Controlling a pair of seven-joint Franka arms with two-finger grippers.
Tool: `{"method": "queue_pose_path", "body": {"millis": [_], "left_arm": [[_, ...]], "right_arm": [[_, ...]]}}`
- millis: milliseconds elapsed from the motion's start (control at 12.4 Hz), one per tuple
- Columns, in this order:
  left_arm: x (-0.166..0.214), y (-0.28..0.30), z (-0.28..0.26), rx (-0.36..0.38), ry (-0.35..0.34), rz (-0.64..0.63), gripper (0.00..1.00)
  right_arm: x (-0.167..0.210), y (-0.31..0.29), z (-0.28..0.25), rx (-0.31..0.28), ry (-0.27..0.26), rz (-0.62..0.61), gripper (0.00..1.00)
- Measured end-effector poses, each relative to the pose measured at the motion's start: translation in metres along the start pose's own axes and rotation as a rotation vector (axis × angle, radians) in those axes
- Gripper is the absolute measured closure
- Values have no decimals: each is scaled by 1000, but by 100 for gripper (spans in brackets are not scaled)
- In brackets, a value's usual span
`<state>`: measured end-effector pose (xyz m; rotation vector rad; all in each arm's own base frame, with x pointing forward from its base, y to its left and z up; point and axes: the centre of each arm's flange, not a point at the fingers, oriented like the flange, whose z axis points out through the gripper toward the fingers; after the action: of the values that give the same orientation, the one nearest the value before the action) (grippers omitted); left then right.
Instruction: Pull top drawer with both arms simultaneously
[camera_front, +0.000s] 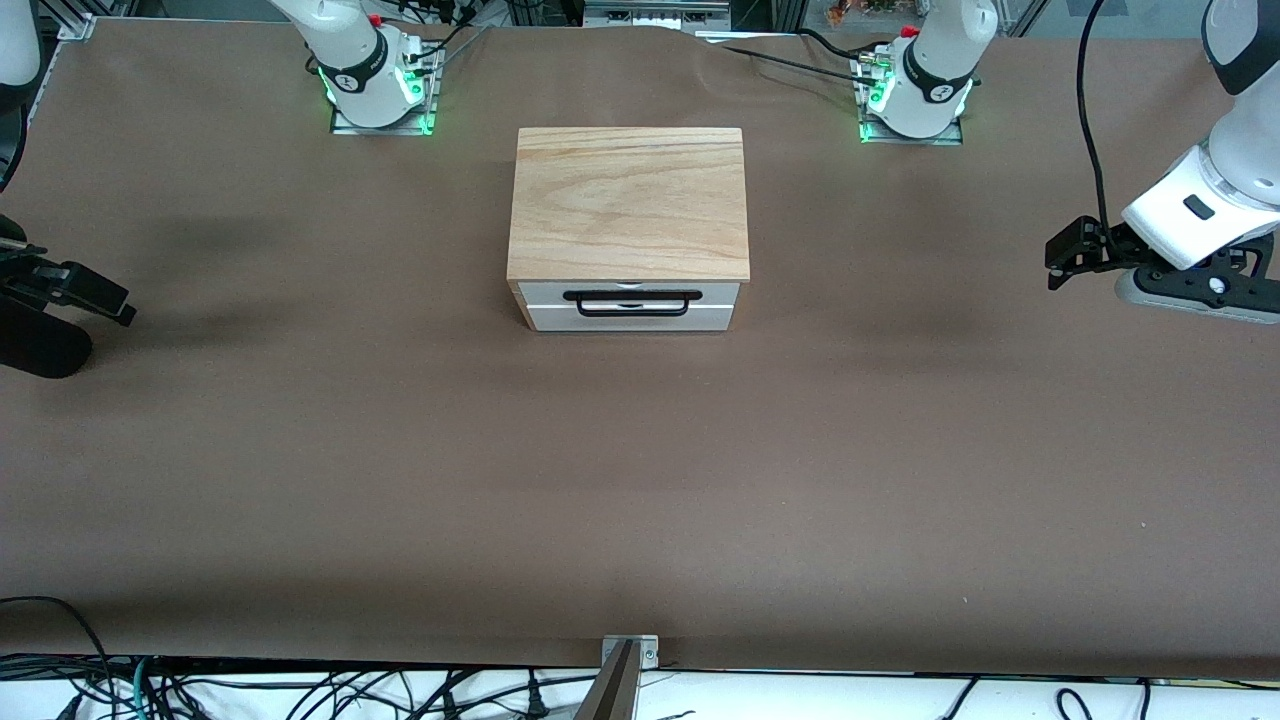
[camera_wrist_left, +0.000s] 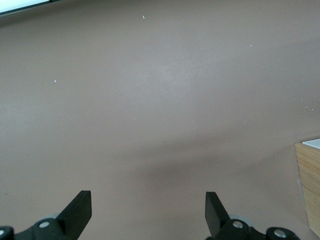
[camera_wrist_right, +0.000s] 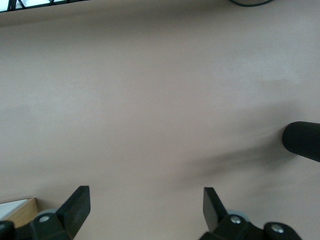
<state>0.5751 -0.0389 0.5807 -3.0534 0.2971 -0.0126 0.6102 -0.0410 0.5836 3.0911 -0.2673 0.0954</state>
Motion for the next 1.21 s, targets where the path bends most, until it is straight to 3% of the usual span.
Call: {"method": "queue_pose_path", "body": {"millis": [807, 1050, 1211], "left_arm": [[0, 0, 0, 0, 0, 0, 0], [0, 0, 1, -1, -3, 0, 0], [2, 2, 9, -6, -27, 3, 0]], "right_arm": [[0, 1, 0, 0, 0, 2, 0], [4, -12, 17, 3, -26, -16, 0], [10, -42, 47, 84, -78, -32, 0]]}}
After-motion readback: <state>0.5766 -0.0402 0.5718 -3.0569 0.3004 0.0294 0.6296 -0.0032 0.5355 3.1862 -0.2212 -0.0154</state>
